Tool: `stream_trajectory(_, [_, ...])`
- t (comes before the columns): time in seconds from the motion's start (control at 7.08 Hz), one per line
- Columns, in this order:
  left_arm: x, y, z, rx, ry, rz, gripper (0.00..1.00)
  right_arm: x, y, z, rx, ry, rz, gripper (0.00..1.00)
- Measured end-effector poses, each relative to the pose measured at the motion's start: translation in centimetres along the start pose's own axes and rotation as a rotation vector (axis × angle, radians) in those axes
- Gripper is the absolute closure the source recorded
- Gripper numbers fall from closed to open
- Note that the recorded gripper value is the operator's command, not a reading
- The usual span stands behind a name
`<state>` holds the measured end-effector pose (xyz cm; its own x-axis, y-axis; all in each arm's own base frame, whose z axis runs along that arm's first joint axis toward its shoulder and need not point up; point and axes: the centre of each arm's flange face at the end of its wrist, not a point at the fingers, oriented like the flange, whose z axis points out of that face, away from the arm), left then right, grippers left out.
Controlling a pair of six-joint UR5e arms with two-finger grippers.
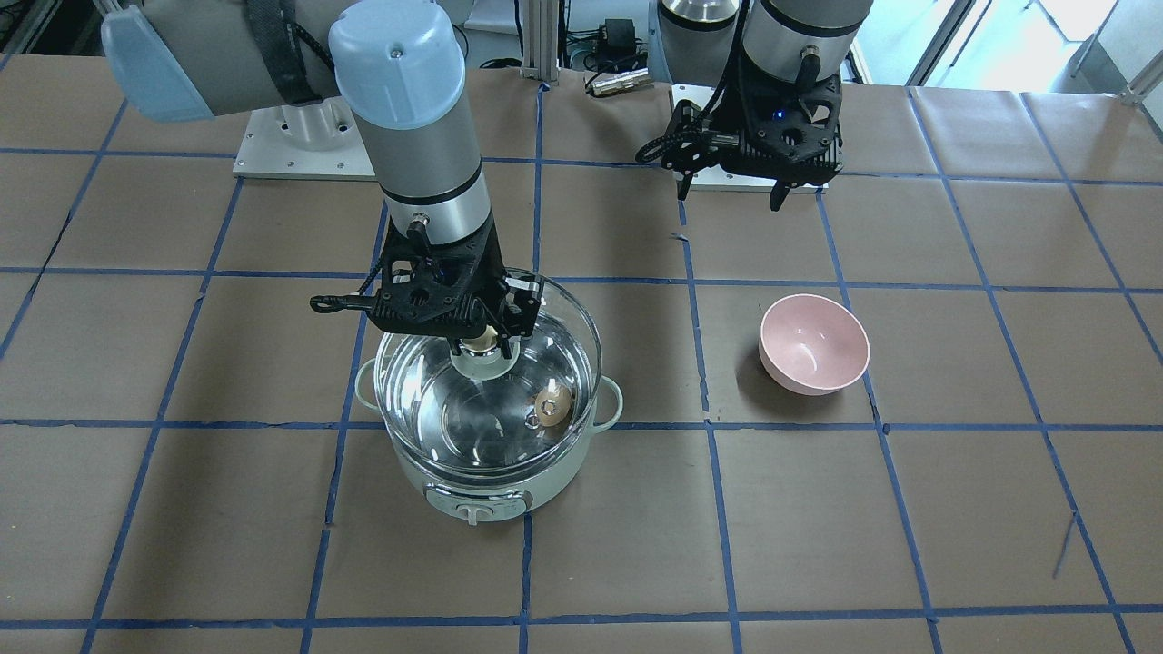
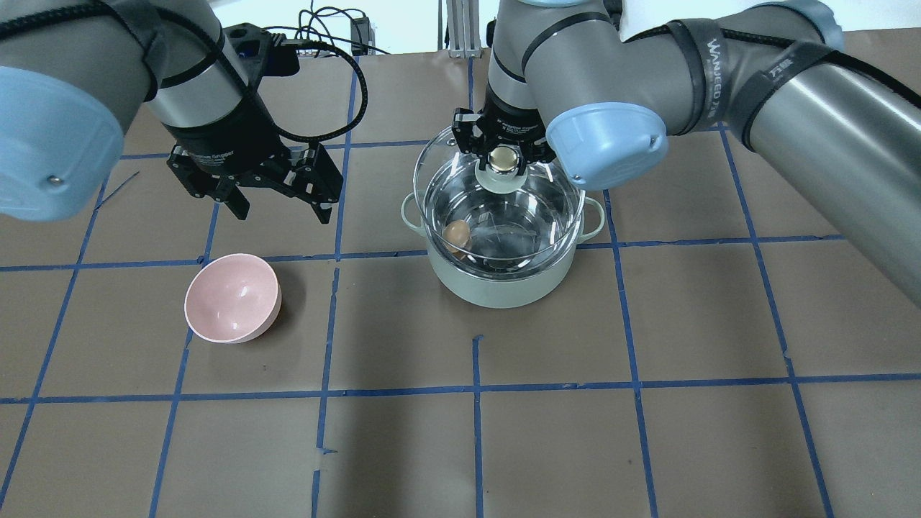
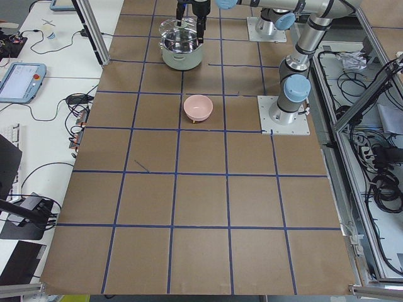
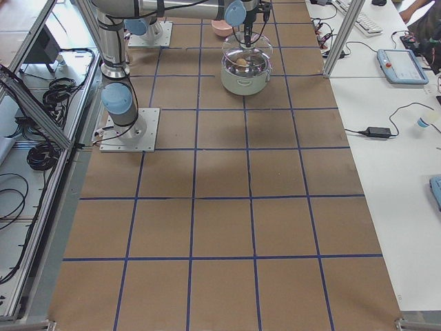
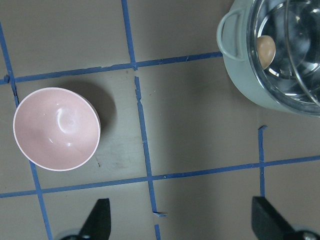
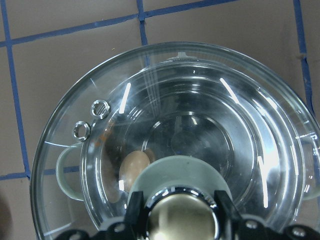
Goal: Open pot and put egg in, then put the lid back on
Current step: 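Raise the left gripper away while the right gripper lowers the lid onto the pot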
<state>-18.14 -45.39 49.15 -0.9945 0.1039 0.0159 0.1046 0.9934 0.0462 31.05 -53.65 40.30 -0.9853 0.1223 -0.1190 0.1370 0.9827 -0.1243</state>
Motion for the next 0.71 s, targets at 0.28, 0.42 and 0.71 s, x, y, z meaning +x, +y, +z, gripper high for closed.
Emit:
stream_trajectory(0.28, [0.0,0.0,-0.3,0.007,0.001,0.0,0.0,-0.3,0.4,0.9,-0.017,0.006,-0.009,0.52])
stream_trajectory(0.42, [0.0,0.0,-0.5,0.011,0.001,0.0,0.0,-0.3,0.6,1.6,-0.027,0.012,-0.018,0.52])
stream_trajectory(0.71, [0.0,0.0,-0.7,0.015,0.003,-0.001,0.0,-0.1,0.9,2.5,-0.044,0.019,-0.044,0.52])
